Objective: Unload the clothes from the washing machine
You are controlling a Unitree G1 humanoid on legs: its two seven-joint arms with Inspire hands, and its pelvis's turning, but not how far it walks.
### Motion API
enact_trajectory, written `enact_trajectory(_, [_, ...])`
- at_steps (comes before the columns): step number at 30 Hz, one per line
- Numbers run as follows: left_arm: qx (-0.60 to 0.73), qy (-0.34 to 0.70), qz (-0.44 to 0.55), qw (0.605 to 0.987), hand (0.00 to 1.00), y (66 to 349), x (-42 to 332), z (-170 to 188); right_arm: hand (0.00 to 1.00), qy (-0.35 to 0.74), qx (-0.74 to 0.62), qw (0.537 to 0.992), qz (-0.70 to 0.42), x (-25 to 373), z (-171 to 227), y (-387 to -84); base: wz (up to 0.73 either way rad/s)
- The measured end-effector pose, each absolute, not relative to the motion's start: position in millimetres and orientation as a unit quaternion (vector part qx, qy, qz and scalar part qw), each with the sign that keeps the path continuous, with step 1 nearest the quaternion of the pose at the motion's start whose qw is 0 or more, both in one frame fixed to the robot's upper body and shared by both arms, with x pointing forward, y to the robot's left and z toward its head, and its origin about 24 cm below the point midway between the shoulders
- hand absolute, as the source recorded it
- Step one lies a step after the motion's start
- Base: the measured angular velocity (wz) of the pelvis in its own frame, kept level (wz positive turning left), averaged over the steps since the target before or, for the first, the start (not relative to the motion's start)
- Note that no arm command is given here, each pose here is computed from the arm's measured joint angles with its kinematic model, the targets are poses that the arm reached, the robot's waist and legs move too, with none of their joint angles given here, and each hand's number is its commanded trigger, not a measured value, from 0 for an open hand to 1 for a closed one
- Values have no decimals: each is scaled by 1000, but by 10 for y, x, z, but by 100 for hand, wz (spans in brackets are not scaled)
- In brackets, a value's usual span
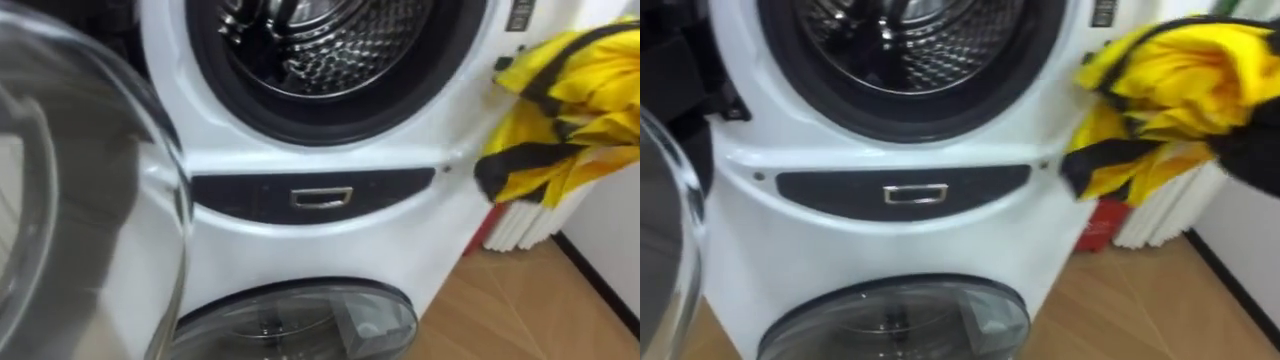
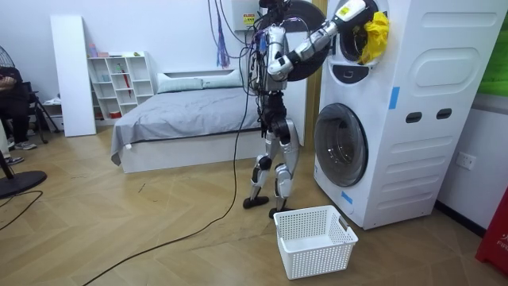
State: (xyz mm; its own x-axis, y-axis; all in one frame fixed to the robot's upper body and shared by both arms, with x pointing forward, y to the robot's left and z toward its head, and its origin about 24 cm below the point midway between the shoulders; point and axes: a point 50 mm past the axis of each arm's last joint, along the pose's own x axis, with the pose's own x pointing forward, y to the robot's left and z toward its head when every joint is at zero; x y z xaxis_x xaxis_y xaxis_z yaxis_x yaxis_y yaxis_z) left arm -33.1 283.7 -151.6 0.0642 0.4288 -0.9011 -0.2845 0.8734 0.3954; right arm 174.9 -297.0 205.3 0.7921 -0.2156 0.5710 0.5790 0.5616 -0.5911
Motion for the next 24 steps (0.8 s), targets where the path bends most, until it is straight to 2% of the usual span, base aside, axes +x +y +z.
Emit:
enact_trajectory(5, [55, 637, 252, 727, 0, 2859, -330, -1507, 100, -114, -412, 861, -274, 1671, 1680, -3267, -29])
enact_trajectory(10, [65, 631, 252, 731, 0, 2926, -283, -1484, 100, -54, -413, 863, -286, 1614, 1529, -3363, -20])
enact_trajectory(15, [79, 633, 247, 729, 0, 2984, -287, -1461, 100, -39, -404, 879, -251, 1714, 1385, -3257, -17])
enact_trajectory(24, [96, 634, 207, 739, 0, 2906, -109, -1504, 100, 34, -367, 923, -109, 1871, 965, -2885, 3])
